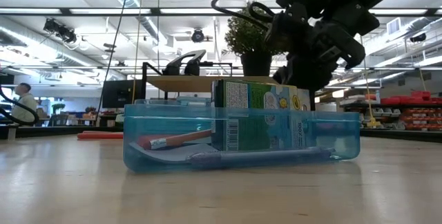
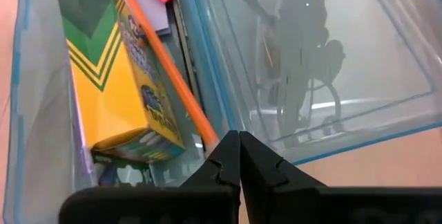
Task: Pack school essentials
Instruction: Adjust the orange pencil in the blue supply box, then adjust the yellow crayon box in blue supply box
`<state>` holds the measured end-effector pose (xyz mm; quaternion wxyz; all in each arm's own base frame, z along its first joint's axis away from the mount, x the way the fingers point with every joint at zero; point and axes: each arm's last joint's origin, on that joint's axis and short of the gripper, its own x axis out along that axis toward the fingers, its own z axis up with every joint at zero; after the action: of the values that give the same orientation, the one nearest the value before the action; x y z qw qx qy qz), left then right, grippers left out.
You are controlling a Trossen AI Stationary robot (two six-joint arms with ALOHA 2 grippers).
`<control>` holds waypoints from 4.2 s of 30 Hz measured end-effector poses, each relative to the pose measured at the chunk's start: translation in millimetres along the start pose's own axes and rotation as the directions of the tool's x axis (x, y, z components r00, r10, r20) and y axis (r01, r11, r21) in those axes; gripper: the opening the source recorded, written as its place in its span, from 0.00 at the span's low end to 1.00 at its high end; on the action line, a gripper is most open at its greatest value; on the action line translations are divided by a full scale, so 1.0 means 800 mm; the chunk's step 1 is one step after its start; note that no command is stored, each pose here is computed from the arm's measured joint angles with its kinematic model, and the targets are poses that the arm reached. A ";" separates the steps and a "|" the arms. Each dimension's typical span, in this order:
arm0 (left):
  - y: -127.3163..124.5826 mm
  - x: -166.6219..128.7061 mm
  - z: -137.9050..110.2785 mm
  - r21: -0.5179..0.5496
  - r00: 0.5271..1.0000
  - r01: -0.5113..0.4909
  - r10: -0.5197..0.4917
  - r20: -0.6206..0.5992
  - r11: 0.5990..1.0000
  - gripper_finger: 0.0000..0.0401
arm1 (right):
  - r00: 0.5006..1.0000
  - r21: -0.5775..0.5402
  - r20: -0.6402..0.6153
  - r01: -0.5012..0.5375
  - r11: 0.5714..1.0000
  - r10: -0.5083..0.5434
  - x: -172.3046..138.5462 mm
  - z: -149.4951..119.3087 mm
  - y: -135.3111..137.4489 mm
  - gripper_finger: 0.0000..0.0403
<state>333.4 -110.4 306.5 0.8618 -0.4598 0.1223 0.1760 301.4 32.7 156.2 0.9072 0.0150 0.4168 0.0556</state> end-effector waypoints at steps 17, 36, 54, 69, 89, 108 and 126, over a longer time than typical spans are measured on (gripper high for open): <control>0.000 0.000 0.000 -0.014 1.000 -0.001 0.001 -0.001 1.000 0.23 | 0.997 0.025 -0.049 -0.056 0.998 0.057 0.003 -0.028 0.023 0.02; 0.003 0.001 0.001 0.023 1.000 -0.018 0.018 0.003 1.000 0.23 | 0.976 -0.109 0.084 -0.190 0.976 0.200 -0.027 0.044 0.032 0.02; 0.005 0.003 0.005 0.048 0.999 -0.030 0.029 0.017 0.998 0.23 | 0.998 -0.046 0.019 -0.053 0.998 0.054 -0.020 0.022 0.027 0.02; 0.005 0.002 0.004 0.049 0.999 -0.031 0.031 0.012 0.998 0.23 | 0.997 0.033 0.081 -0.011 0.999 0.008 -0.016 0.016 0.033 0.02; -0.001 -0.005 -0.010 0.063 1.000 -0.009 0.010 -0.016 0.998 0.23 | 0.964 0.096 0.109 -0.252 0.963 0.241 -0.007 0.017 0.071 0.02; -0.026 -0.043 -0.069 -0.019 0.893 0.185 -0.176 -0.415 0.983 0.22 | 0.983 0.125 0.158 -0.119 0.985 0.098 -0.017 0.025 0.048 0.02; 0.036 0.072 -0.198 -0.037 0.736 0.162 -0.146 -0.661 0.986 0.05 | 0.980 0.104 0.121 -0.170 0.980 0.157 -0.016 0.023 0.042 0.02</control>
<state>365.9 -216.7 177.1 0.7793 -0.4907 0.3830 -0.0714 303.8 64.9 180.2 0.9192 0.1039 0.3650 0.1053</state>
